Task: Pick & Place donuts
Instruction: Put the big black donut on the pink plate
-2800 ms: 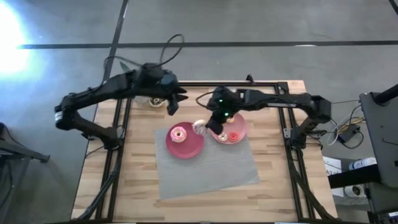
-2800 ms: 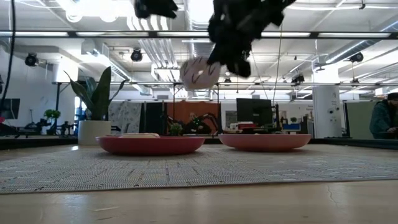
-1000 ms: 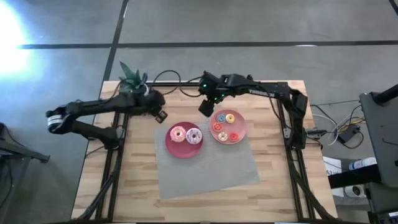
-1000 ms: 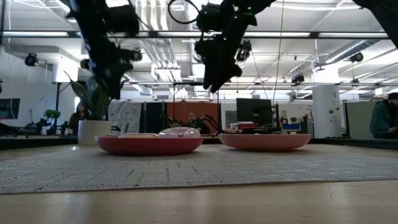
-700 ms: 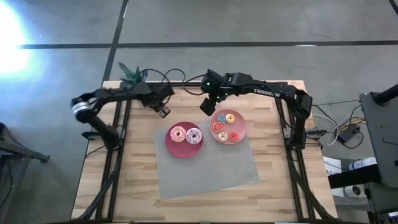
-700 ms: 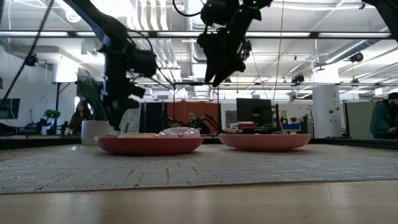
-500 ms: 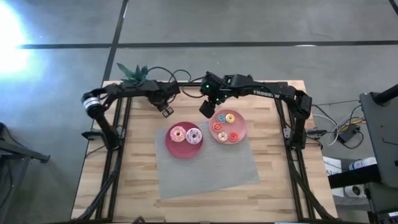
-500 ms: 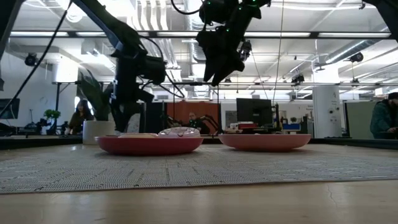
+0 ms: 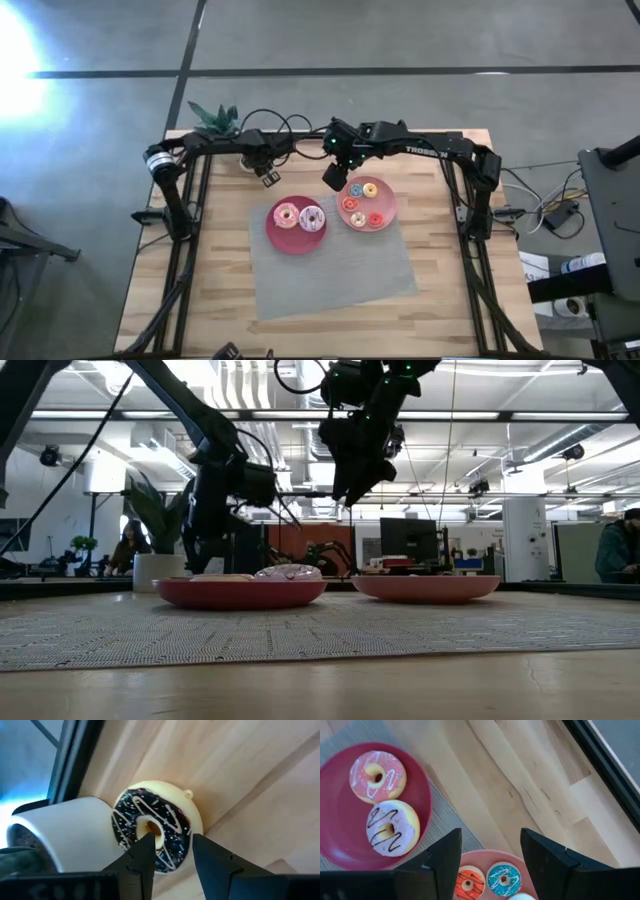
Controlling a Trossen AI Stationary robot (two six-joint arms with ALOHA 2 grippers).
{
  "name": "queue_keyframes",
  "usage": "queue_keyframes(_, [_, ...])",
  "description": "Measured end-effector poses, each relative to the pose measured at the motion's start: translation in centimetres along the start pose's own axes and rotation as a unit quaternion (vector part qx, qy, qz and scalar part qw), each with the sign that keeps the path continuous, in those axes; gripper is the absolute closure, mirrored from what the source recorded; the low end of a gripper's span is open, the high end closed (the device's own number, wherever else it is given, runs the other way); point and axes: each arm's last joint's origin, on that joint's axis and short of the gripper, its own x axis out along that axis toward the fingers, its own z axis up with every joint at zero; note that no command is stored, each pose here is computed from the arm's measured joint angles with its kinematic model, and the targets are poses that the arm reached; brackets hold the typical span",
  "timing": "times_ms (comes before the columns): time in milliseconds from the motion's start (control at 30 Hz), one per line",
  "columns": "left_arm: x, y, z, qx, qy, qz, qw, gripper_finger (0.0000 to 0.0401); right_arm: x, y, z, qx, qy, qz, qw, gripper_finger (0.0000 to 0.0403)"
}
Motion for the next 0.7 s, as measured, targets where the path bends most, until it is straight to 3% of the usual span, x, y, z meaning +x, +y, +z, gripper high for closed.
queue_keyframes(267, [2.3,-1.3,0.1,0.04,0.047,0.016,0.998,0.0295,0.5,-0.1,-0.4,0.0,0.008,-0.002,1.0,0.0209])
queue_keyframes(533, [2.4,-1.3,0.2,0.057,0.042,0.015,0.997,0.0298,0.5,-0.1,-0.4,0.001,0.009,-0.002,1.0,0.0209])
queue_keyframes(700, [2.4,-1.3,0.3,0.058,0.039,0.009,0.998,0.0348,0.5,-0.1,-0.4,0.001,0.009,-0.002,1.0,0.0209])
